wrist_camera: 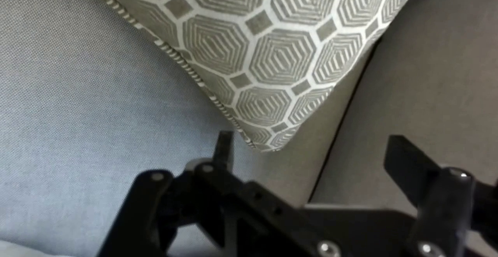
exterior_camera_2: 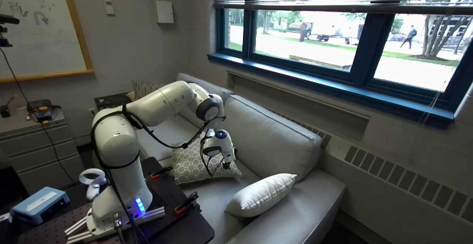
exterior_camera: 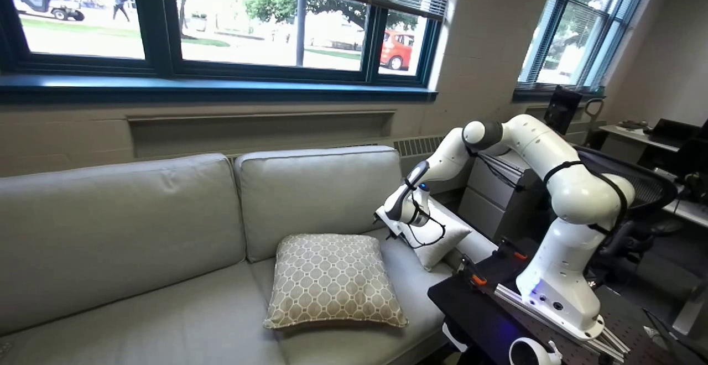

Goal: Put the pillows upright against the armrest

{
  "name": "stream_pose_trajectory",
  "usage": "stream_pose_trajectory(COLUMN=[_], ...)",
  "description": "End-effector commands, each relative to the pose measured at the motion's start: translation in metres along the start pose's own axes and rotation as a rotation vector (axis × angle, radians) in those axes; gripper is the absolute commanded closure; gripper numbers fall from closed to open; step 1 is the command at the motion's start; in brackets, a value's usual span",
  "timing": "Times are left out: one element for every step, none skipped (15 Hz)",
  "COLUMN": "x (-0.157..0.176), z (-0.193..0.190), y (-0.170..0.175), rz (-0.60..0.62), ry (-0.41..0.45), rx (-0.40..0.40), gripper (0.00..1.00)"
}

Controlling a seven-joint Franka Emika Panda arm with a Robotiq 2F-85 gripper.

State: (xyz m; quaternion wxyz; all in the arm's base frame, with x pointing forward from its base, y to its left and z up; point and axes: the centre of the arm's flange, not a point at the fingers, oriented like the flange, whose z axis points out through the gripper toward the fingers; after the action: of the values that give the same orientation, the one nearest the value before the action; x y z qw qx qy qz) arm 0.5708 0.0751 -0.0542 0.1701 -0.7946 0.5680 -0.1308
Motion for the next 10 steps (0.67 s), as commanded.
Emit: stream_pose_trajectory(x=[-0.012, -0.02, -0.028, -0.038, -0.047, -0.055, -0.06, -0.06, -0.059, -0.058], z=[0.04, 0.049, 0.06, 0.072, 0.08, 0.087, 0.092, 0.097, 0.099, 0.101], y=[-0.001, -0.003, -0.006, -0.012, -0.019, -0.026, -0.032, -0.036, -0.039, -0.04], rz=[0.054, 0.056, 0.058, 0.056, 0.057, 0.053, 0.048, 0.043, 0.036, 0.031], ry=[-0.037, -0.102, -0.146, -0.206, -0.256, -0.298, -0.332, -0.355, -0.375, -0.39], rx=[0.019, 0.012, 0.006, 0.002, 0.001, -0.002, -0.008, -0.014, -0.021, -0.029], gripper=[0.0, 0.0, 0.0, 0.0, 0.0, 0.0, 0.0, 0.0, 0.0, 0.0])
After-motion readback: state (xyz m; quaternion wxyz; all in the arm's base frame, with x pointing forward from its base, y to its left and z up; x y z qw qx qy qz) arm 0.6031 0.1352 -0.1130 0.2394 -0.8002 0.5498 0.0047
